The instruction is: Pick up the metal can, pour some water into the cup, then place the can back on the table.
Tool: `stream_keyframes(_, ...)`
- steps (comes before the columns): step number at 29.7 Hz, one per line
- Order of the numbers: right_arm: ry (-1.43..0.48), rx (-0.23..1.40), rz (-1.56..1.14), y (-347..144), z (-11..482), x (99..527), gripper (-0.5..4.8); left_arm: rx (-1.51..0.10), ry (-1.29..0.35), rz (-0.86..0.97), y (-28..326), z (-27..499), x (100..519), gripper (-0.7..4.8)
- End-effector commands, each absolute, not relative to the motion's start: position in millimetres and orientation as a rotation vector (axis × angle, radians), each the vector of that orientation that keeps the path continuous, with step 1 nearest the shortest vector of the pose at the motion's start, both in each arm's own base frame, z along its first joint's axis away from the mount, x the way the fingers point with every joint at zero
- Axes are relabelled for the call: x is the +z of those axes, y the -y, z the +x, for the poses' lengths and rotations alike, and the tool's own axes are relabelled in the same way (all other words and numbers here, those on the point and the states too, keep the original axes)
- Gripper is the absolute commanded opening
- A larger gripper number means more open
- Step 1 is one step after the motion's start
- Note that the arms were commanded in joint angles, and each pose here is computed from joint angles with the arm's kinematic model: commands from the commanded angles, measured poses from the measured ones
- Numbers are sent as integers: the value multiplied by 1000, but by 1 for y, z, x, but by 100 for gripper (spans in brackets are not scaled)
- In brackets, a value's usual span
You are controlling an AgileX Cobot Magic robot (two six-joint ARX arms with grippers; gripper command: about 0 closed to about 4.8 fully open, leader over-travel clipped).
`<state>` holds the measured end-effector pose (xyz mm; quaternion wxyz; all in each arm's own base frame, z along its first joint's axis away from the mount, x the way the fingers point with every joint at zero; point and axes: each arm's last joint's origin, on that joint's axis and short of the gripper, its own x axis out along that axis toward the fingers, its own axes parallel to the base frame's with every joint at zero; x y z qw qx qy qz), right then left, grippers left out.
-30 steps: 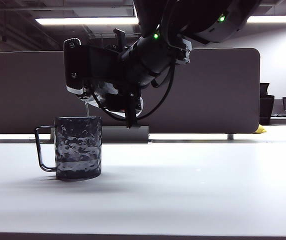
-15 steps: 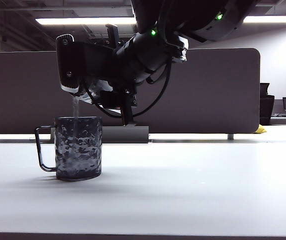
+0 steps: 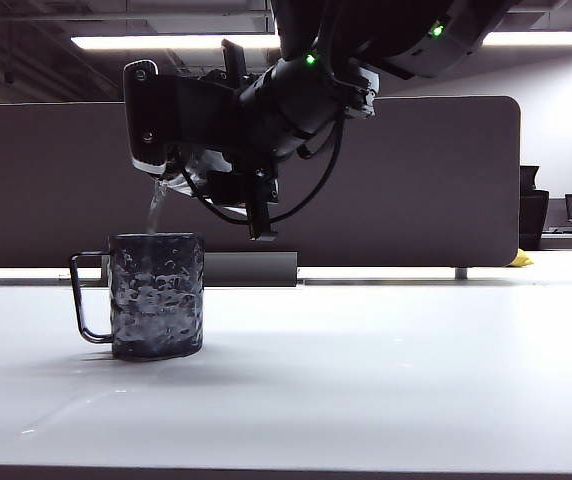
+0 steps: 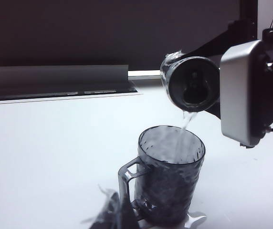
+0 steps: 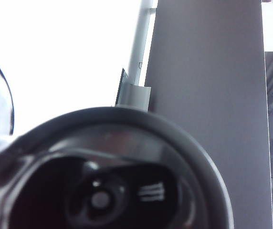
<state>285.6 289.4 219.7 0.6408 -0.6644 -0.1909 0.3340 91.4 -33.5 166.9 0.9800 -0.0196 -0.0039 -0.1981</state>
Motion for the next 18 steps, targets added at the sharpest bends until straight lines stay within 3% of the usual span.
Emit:
stream_keyframes(1, 485, 720, -1500, -289, 287, 230, 210, -397, 20, -40, 33, 91, 168, -5)
stream_keyframes(18, 529, 744, -1534, -290, 288, 226, 210, -397, 20, -40, 33, 91, 168, -5)
